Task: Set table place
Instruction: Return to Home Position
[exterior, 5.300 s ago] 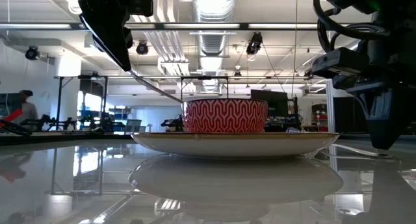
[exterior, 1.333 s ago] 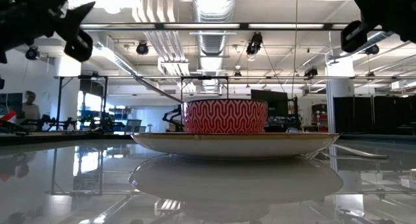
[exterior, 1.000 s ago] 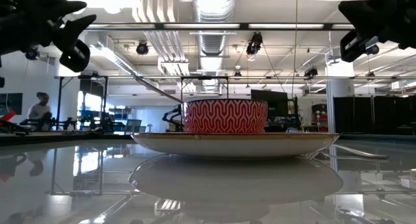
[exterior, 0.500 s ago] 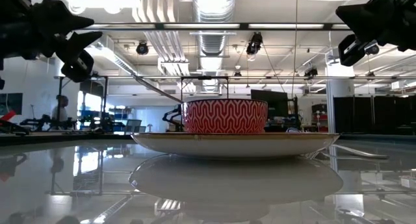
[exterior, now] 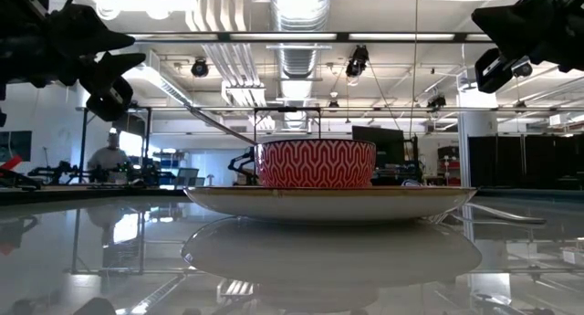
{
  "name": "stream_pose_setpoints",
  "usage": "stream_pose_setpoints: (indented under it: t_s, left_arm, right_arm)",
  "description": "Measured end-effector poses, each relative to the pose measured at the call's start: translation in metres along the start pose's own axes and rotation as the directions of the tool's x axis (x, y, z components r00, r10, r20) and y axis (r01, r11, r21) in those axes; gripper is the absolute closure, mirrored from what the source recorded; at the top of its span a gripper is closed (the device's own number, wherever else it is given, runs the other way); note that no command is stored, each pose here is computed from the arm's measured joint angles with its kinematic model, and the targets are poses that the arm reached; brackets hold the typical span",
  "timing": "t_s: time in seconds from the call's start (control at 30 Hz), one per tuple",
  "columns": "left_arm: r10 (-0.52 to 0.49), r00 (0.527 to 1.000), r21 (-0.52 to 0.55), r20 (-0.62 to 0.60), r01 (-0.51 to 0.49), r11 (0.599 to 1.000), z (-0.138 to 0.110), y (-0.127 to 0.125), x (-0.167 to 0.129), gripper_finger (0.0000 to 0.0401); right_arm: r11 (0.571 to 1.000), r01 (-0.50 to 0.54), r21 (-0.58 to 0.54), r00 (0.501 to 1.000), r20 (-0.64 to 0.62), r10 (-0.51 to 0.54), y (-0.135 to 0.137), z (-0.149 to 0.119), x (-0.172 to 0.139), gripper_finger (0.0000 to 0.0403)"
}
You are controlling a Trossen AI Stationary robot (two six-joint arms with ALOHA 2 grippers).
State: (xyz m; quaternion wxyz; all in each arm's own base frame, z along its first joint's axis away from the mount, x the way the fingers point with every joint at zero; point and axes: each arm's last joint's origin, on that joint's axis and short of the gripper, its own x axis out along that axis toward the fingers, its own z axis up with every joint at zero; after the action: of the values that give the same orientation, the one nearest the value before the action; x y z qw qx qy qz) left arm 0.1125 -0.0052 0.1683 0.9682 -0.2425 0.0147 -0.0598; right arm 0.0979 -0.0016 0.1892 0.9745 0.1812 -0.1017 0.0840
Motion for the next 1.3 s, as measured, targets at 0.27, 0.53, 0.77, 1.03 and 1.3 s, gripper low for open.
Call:
stream_pose_setpoints:
  t_s: [0.27,0.53,0.77,1.03,1.3]
  left_arm:
    - [0.005,1.0,-0.001,-0.009,-0.005,1.0,-0.001,0.0006,0.0006,0.031]
    - [0.004,1.0,-0.001,-0.009,-0.004,1.0,-0.0009,0.0006,0.0006,0.031]
    - [0.004,1.0,-0.001,-0.008,-0.004,1.0,-0.001,0.0006,0.0006,0.031]
    - [0.004,1.0,-0.001,-0.008,-0.004,1.0,-0.0011,0.0006,0.0006,0.031]
    - [0.004,1.0,-0.001,-0.009,-0.004,1.0,-0.0011,0.0006,0.0006,0.031]
  right_arm:
    - [1.0,0.0,0.0,1.0,0.0,0.0,0.0,0.0,0.0,0.0394]
    - [1.0,0.0,0.0,1.0,0.0,0.0,0.0,0.0,0.0,0.0394]
    - [1.0,0.0,0.0,1.0,0.0,0.0,0.0,0.0,0.0,0.0394]
    - [1.0,0.0,0.0,1.0,0.0,0.0,0.0,0.0,0.0,0.0394]
    - [1.0,0.0,0.0,1.0,0.0,0.0,0.0,0.0001,0.0,0.0394]
